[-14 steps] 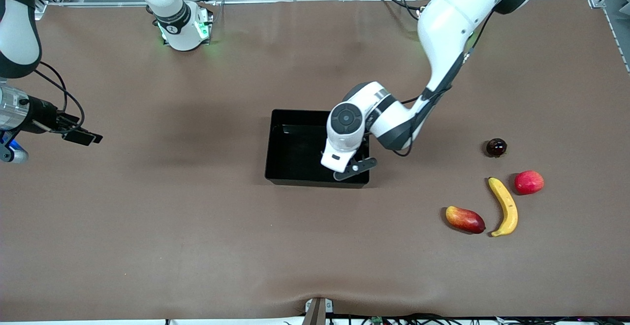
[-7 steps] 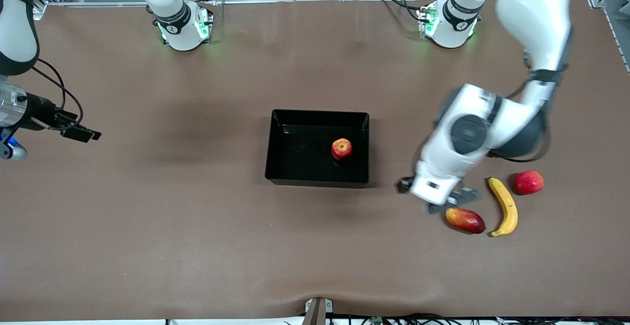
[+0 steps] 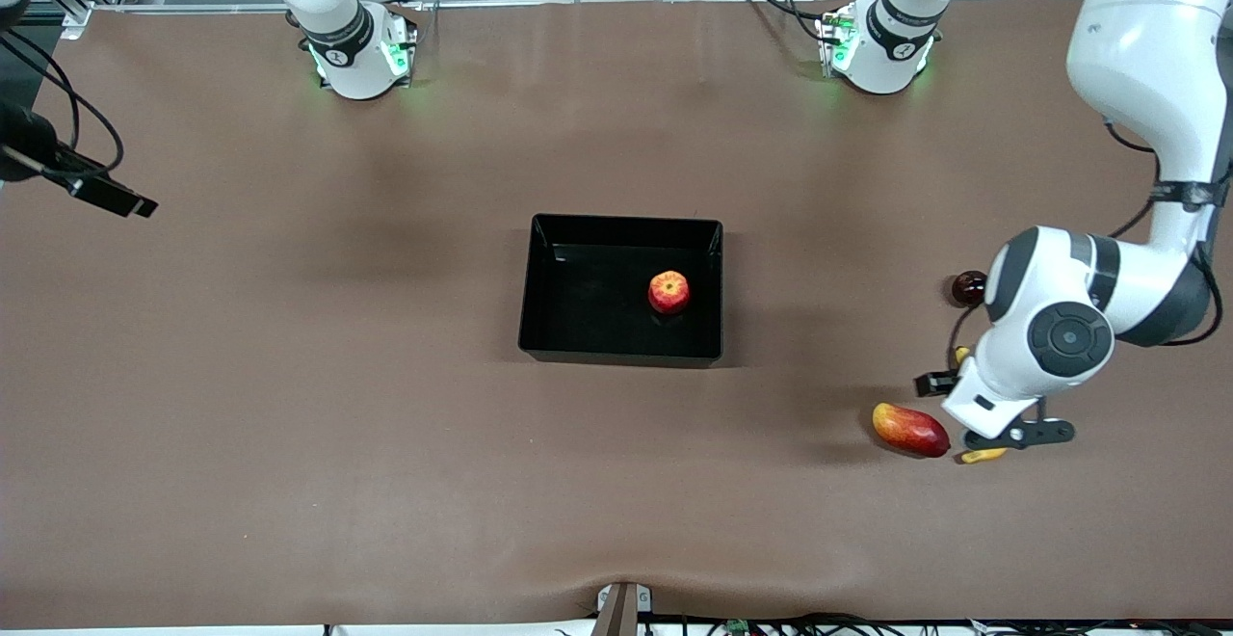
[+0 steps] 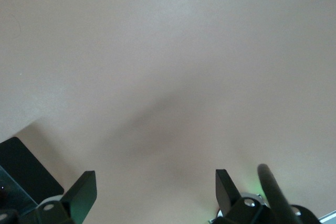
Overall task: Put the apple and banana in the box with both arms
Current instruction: 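Move the left gripper back to the yellow banana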
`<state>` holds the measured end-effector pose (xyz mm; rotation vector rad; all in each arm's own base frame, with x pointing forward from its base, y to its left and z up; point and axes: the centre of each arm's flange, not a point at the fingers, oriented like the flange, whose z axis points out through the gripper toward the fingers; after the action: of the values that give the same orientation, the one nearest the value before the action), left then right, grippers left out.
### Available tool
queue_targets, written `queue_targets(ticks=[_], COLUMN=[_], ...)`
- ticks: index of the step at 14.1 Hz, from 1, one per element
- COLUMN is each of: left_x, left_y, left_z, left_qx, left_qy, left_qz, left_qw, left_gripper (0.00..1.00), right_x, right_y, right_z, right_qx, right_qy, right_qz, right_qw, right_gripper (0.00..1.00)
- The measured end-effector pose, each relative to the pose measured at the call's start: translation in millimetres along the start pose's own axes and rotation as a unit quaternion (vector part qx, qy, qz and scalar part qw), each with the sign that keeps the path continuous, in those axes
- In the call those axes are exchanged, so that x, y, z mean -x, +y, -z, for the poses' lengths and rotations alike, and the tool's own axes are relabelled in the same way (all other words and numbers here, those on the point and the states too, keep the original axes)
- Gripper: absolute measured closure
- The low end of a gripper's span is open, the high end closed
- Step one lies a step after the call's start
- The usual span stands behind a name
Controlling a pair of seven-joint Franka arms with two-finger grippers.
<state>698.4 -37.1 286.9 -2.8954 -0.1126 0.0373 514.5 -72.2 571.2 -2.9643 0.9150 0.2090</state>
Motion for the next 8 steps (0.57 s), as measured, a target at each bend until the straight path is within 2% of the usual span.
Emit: queue_targets(ticks=[3, 4, 7, 8], left_x=[-6, -6, -5, -4], left_y=[-30, -37, -45, -46], left_z=[-44, -56, -79, -86], left_qx=[0.006, 0.011, 0.016, 0.012], left_qy=[0.009, 0.007, 0.000, -0.003], left_qz=[0.001, 0.002, 0.006, 0.002], left_qw=[1.000, 1.000, 1.000, 1.000], left_gripper=[0.04, 0.09, 0.14, 0.22], right_x=[1, 2, 3, 3], right_y=[3, 4, 4, 4], right_z=[6, 8, 15, 18], right_qx=[0.002, 0.004, 0.002, 0.001], right_qy=[0.004, 0.000, 0.003, 0.006], right_qz=[-0.001, -0.002, -0.002, -0.002], right_qw=[1.000, 1.000, 1.000, 1.000], right_gripper=[0.00, 0.00, 0.00, 0.00])
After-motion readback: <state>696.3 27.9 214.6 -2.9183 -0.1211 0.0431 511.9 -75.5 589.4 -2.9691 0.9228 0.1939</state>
